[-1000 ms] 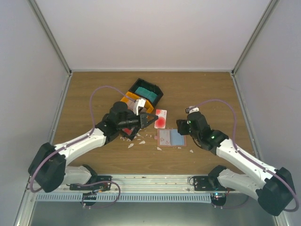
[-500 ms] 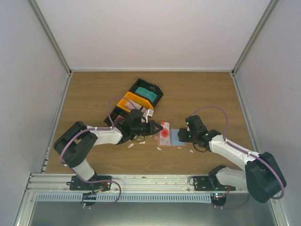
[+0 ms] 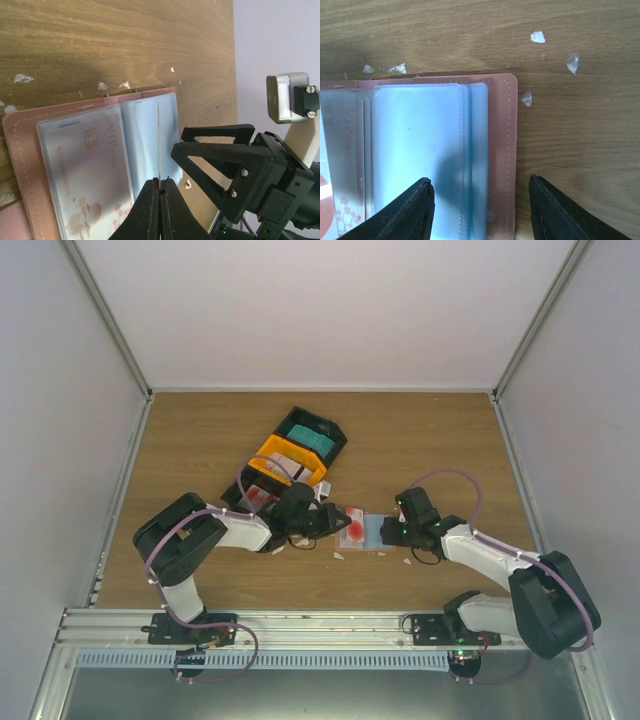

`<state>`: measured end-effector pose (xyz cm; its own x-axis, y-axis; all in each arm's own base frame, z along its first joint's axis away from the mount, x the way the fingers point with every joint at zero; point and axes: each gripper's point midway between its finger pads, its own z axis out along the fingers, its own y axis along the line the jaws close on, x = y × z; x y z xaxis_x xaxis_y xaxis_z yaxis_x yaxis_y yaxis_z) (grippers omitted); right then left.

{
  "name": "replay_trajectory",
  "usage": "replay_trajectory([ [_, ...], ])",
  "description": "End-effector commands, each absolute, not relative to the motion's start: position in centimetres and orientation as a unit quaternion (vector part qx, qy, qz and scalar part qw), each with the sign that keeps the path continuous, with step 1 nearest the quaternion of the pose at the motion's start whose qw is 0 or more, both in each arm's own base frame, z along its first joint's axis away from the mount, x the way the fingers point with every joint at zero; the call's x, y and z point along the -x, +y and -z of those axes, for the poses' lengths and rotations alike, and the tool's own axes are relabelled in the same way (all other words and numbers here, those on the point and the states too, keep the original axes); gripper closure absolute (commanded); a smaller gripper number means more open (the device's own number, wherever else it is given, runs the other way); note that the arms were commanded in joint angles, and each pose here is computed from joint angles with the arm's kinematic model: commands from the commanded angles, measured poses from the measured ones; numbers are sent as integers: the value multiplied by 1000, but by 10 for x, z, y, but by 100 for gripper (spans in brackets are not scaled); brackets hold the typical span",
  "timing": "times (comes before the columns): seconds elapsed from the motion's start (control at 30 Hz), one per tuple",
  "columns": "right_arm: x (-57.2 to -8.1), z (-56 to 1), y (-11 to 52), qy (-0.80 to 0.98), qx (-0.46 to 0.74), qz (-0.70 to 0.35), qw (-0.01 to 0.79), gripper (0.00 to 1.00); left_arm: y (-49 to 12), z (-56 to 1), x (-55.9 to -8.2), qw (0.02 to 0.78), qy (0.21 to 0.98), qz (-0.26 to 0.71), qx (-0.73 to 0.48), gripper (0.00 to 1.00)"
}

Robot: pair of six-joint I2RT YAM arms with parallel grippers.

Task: Put the credit cards into the card holder
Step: Insert the credit card into the card holder.

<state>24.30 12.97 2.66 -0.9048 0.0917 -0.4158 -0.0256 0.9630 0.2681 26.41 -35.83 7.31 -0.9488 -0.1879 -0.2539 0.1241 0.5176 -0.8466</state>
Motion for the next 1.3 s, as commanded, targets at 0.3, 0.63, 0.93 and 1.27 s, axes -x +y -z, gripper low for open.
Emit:
replay_trajectory([
  [0.3, -228, -8, 123, 977, -13, -120, 173, 58, -364, -63, -266, 185, 857, 479, 45, 100],
  [0.63, -223, -2, 123, 979, -14, -123, 162, 61, -369, -59, -268, 181, 856, 482, 47, 100],
  [0.93, -223, -3, 124, 978, -21, -127, 163, 61, -376, -52, -267, 158, 856, 490, 51, 100],
  [1.27, -221, -1, 123, 977, -28, -131, 163, 61, -379, -43, -261, 135, 854, 499, 57, 100],
])
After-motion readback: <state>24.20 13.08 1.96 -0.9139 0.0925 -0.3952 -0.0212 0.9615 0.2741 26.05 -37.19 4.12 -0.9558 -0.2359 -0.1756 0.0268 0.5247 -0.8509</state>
